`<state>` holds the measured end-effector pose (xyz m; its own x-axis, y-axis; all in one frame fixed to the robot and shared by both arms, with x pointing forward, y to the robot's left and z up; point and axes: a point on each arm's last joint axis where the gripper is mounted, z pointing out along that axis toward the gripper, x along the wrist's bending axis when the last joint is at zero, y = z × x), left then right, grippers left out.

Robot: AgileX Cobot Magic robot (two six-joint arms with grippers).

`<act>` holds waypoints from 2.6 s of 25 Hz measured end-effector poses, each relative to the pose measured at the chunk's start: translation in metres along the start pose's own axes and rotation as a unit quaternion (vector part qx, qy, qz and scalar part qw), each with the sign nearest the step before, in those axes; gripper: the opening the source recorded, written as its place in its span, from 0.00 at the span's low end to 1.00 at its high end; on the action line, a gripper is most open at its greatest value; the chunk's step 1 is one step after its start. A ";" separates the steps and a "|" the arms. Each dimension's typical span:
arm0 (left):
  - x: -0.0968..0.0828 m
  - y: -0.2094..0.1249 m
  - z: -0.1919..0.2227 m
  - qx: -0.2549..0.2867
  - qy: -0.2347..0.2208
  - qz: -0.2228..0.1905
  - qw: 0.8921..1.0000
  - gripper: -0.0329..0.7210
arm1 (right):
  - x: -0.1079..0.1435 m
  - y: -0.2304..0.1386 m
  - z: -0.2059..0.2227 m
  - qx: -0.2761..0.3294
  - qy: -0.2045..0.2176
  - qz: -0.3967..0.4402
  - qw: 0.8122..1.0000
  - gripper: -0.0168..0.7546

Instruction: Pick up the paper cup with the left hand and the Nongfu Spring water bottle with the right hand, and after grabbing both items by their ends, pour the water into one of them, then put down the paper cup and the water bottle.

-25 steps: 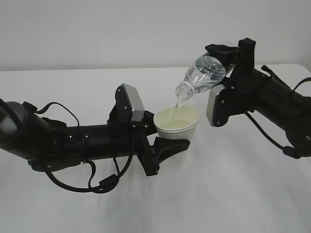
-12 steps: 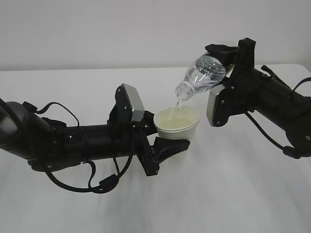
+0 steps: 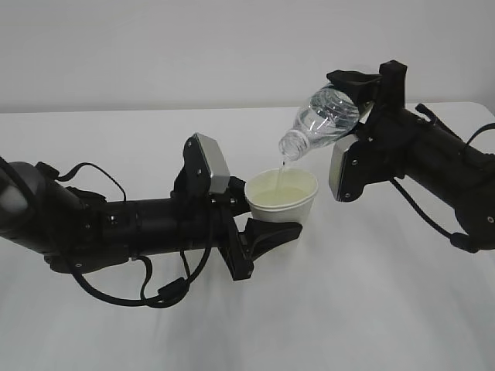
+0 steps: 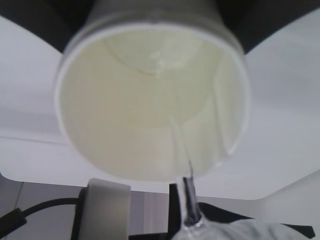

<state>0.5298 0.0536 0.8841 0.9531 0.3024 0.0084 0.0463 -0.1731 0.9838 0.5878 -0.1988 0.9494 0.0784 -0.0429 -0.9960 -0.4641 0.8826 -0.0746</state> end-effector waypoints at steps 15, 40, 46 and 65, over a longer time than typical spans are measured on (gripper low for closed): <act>0.000 0.000 0.000 0.000 0.000 0.000 1.000 0.61 | 0.000 0.000 0.000 0.000 0.000 0.000 1.000 0.65; 0.000 0.000 0.000 0.000 0.000 0.000 1.000 0.61 | 0.000 0.001 0.000 -0.004 -0.001 -0.001 1.000 0.65; 0.000 0.000 0.000 0.000 -0.001 0.001 1.000 0.61 | 0.000 0.001 0.000 -0.004 -0.001 0.019 1.000 0.65; 0.000 0.000 0.000 0.000 -0.001 0.001 1.000 0.61 | 0.000 0.000 0.000 -0.002 -0.001 0.058 0.998 0.65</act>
<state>0.5296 0.0535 0.8840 0.9537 0.3005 0.0091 0.0454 -0.1740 0.9837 0.5876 -0.1985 0.9495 0.0257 0.0596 -0.9979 -0.4742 0.8795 0.0403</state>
